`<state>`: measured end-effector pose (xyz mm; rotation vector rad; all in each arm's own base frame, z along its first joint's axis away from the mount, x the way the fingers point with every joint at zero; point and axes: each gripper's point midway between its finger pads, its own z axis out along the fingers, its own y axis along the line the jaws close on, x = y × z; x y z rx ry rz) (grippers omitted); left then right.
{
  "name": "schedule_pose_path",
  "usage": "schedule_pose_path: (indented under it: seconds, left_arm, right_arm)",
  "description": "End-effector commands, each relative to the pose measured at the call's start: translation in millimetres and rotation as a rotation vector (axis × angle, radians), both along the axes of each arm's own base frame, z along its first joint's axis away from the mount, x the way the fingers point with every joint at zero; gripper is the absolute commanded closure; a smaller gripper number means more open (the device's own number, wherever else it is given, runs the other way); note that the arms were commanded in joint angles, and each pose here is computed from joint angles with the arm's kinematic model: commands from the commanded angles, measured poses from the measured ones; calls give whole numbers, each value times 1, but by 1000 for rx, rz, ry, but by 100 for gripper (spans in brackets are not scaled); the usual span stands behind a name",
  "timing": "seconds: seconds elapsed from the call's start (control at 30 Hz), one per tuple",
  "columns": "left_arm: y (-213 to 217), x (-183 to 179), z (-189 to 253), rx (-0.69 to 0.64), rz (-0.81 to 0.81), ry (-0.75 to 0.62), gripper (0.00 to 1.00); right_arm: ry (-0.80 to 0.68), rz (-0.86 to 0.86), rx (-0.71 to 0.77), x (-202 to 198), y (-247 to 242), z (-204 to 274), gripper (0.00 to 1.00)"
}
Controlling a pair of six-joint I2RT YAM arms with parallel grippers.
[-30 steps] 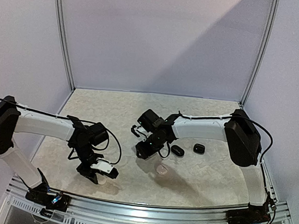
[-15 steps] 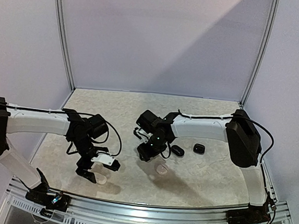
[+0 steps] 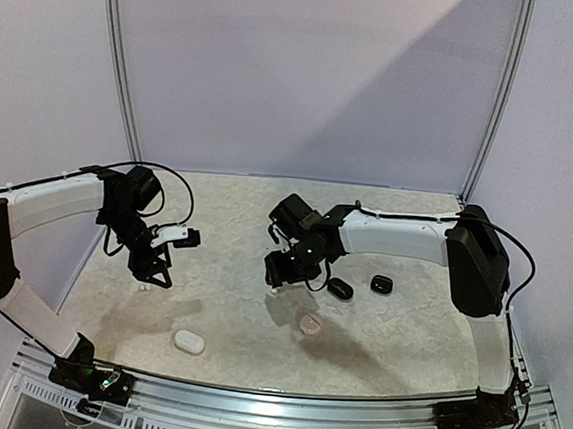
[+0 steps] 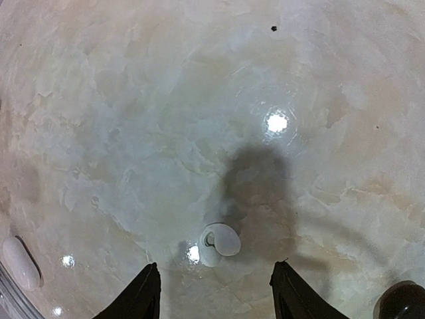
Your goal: Insert the wireless bluetooth earbuds into the charging case
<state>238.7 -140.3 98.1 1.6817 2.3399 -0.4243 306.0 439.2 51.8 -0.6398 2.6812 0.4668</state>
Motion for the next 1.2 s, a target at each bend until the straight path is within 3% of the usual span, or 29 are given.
schedule_pose_path:
  seconds: [0.0, 0.27, 0.57, 0.9, 1.17]
  left_arm:
    - [39, 20, -27, 86, 173, 30, 36]
    - [68, 10, -64, 132, 132, 73, 25]
    - [71, 9, -94, 159, 124, 121, 31]
    - [72, 4, -102, 163, 120, 155, 46]
    - [82, 5, -85, 169, 80, 114, 39]
  right_arm:
    - [-14, -103, 6, 13, 3, -4, 41]
    - [32, 40, 25, -2, 20, -22, 41]
    - [19, 219, -125, -6, 15, -52, 41]
    - [12, 214, -185, -10, 3, -56, 56]
    - [-21, 188, -166, -7, 3, -47, 56]
